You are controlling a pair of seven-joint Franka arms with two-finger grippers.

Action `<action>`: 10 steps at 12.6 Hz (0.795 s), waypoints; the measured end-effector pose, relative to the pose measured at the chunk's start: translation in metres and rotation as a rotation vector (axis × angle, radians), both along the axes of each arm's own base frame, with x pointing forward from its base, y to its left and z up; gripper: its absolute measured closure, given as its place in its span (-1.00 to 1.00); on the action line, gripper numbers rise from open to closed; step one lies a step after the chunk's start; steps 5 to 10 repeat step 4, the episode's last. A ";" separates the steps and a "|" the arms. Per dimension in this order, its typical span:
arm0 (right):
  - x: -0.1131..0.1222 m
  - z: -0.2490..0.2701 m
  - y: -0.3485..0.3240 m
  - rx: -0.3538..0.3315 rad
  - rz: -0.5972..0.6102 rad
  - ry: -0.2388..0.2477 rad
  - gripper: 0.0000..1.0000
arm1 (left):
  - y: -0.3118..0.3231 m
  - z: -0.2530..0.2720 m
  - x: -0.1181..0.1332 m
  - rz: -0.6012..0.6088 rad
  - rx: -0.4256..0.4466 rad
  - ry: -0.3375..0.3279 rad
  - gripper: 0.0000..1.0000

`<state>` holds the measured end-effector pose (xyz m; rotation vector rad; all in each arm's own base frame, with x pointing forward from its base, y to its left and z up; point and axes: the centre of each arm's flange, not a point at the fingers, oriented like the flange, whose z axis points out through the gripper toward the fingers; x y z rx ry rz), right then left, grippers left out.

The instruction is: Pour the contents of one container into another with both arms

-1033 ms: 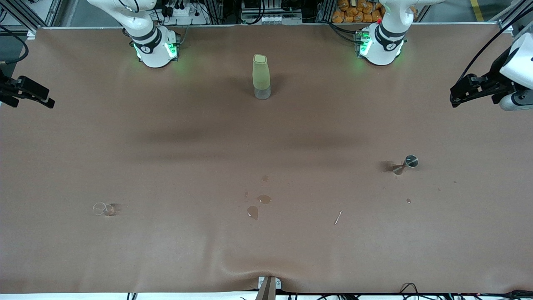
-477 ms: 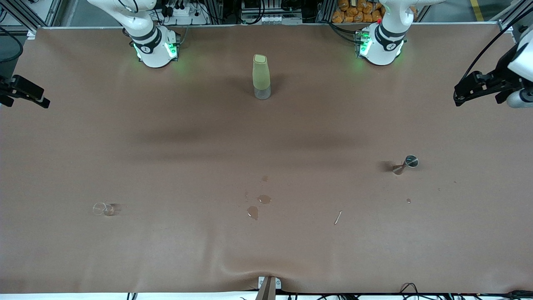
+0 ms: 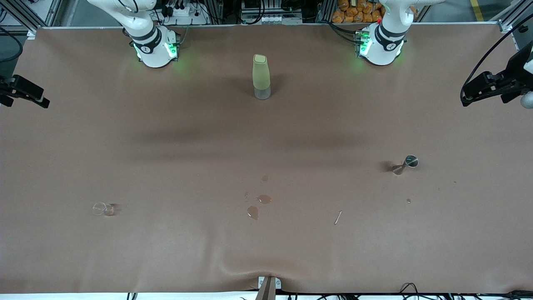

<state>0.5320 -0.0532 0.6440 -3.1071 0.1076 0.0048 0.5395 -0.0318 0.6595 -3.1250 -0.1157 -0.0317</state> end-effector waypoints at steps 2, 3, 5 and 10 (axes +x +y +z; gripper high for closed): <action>0.000 0.000 0.000 0.000 0.000 0.000 -1.00 | -0.001 0.000 -0.001 -0.002 0.000 0.005 -1.00; 0.000 0.000 0.000 0.000 0.000 0.000 -1.00 | -0.001 0.000 -0.001 -0.002 0.001 0.009 -1.00; 0.000 0.000 0.000 0.000 0.000 0.000 -1.00 | -0.001 0.000 -0.002 -0.002 0.001 0.011 -1.00; 0.000 0.000 0.000 0.000 0.000 0.000 -1.00 | -0.001 0.000 -0.002 -0.002 0.001 0.011 -1.00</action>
